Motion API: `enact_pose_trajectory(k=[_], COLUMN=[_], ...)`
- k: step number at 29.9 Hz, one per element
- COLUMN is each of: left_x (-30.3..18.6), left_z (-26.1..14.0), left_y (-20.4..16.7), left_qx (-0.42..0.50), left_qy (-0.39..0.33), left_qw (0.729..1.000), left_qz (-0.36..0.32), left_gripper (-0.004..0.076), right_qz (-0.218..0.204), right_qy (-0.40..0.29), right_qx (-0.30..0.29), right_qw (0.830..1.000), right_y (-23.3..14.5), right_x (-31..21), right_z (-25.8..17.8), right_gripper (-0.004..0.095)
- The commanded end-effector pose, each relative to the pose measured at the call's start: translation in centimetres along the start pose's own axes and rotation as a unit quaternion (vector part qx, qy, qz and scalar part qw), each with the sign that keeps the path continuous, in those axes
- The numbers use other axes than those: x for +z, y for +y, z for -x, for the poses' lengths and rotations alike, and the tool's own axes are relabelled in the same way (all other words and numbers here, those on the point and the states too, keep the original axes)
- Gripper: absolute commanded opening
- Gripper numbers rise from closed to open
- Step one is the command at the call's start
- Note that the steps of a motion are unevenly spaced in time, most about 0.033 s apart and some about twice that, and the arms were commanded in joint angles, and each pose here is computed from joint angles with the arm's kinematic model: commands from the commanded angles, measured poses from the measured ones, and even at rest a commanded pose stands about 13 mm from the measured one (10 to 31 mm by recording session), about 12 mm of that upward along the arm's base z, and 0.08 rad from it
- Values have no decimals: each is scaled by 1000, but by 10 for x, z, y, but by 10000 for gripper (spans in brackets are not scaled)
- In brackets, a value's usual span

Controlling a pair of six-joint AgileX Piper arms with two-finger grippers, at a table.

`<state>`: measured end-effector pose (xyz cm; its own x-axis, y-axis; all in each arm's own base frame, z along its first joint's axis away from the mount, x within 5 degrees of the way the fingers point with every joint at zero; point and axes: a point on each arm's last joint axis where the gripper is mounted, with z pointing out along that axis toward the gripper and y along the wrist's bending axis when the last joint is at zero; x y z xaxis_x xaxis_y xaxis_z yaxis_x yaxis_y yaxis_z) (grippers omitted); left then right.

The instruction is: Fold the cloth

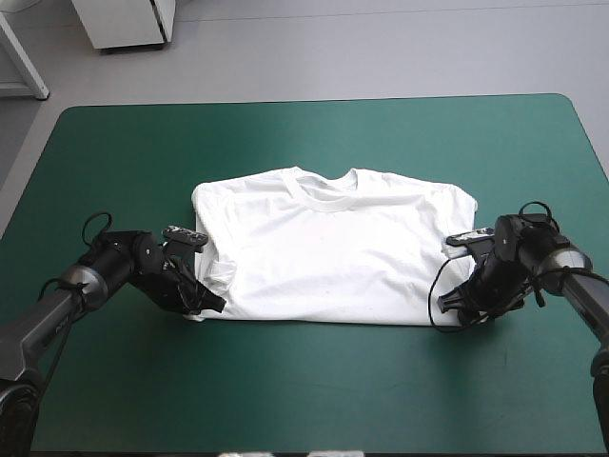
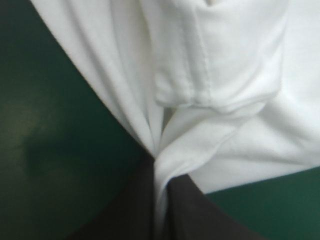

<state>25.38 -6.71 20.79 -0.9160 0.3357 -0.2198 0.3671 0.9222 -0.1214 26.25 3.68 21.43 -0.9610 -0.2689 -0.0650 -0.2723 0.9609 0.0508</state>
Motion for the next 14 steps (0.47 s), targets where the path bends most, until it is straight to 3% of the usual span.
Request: enact_pose_trajectory(k=[1, 5, 11, 14], left_x=[-4, -4, -8, -17], left_z=[2, 1, -3, -7], left_y=[-2, -3, -4, -7], left_qx=[3, 5, 14, 17], left_qy=[-8, -3, 10, 8], left_qw=[1000, 1000, 1000, 1000], left_qz=[-1, -2, -8, -9], left_gripper=[-9, -9, -9, -9], right_qz=[3, 21, 40, 42], right_qy=[-10, -2, 19, 12], right_qx=[-3, 0, -4, -5], right_qw=[1000, 1000, 999, 999], right_y=[1, 3, 7, 8], right_x=[-3, 2, -2, -13], right_z=[4, 6, 4, 2], right_gripper=[499, 388, -17, -17])
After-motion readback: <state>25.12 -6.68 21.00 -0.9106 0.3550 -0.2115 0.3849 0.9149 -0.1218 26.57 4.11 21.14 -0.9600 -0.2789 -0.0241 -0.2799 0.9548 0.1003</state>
